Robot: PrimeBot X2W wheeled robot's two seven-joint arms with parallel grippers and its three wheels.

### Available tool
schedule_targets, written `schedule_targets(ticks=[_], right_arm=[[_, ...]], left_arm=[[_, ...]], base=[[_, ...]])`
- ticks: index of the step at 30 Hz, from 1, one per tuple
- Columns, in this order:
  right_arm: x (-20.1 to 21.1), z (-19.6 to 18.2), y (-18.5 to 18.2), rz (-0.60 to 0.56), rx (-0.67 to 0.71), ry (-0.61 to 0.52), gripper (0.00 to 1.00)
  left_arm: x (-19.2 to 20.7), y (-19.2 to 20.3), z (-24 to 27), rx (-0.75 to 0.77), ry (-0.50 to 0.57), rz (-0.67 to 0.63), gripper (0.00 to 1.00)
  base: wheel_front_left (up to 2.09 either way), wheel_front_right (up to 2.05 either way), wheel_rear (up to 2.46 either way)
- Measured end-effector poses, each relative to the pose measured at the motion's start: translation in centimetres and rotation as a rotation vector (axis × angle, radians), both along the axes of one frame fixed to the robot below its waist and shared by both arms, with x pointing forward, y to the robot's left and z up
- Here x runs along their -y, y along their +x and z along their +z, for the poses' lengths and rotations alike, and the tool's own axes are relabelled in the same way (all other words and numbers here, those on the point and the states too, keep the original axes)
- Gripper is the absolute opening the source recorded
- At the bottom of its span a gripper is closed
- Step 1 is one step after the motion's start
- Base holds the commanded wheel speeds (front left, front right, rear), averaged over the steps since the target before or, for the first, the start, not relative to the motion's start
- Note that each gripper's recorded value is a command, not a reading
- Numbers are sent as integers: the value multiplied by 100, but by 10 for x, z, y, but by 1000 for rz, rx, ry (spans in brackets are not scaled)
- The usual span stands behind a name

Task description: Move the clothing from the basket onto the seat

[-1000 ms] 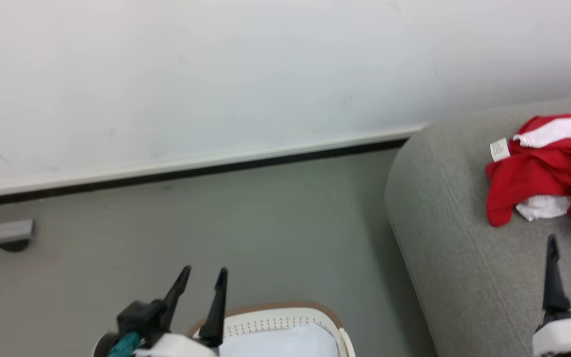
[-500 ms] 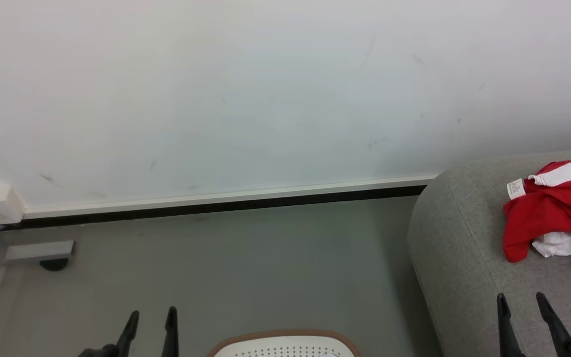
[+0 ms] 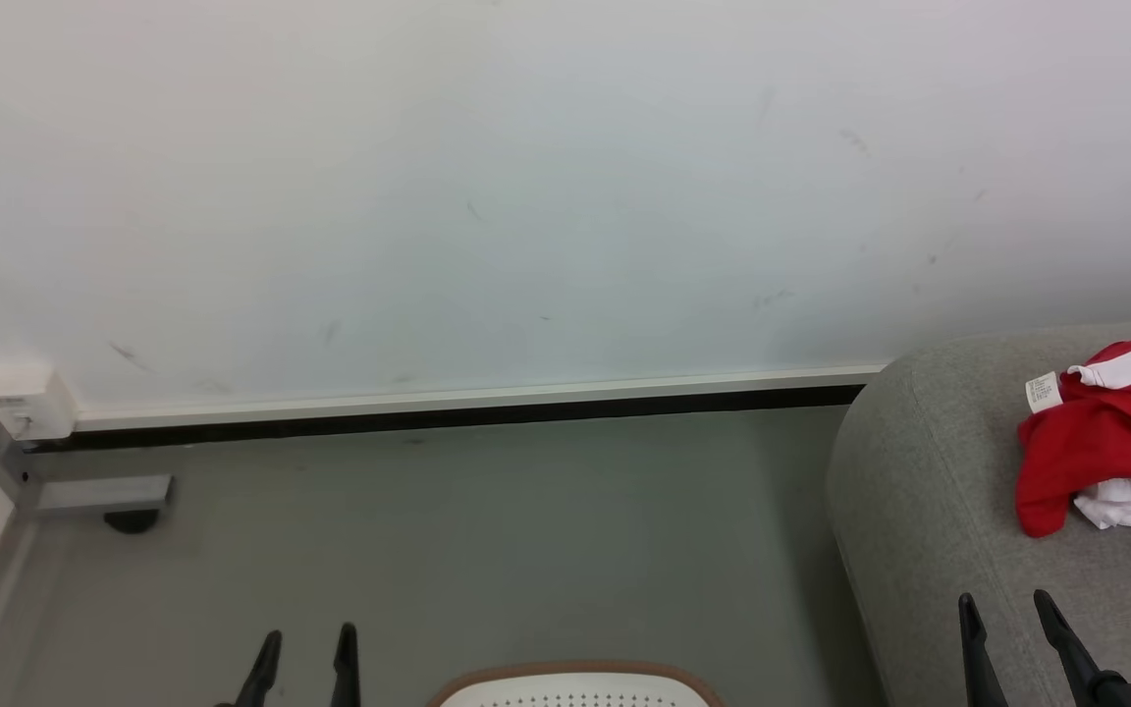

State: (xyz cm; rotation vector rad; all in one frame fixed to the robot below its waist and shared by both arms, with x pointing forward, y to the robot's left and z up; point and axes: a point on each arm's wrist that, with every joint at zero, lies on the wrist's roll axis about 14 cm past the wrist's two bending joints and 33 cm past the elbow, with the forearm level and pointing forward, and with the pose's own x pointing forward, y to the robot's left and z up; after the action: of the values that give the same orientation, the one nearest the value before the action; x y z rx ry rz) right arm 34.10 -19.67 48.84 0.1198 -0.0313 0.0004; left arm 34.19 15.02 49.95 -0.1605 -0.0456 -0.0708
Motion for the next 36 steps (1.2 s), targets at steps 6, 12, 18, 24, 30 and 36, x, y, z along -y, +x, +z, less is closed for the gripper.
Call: schedule_targets(ticks=[6,12,18,24,30,36], right_arm=[[-4,-2,0,13,-7,6,100],[-9,-3,1,26,-10,12,100],[-12,-6,0,34,-19,14,0],[-7,-18,-1,2,-72,109,0],[-3,-18,1,-22,-79,222,0],[0,-16,3,-39,-79,325,0]], left_arm=[[-2,-1,-2,-3,4,5,100],[-2,0,-4,-5,9,5,100],[-4,0,-3,0,3,19,0],[-11,0,-16,-67,-81,43,0],[-16,3,-18,-94,-187,60,0],[-21,7,-17,-110,-288,81,0]], base=[[0,0,0],[0,0,0],[0,0,0],[0,0,0],[0,0,0],[0,0,0]])
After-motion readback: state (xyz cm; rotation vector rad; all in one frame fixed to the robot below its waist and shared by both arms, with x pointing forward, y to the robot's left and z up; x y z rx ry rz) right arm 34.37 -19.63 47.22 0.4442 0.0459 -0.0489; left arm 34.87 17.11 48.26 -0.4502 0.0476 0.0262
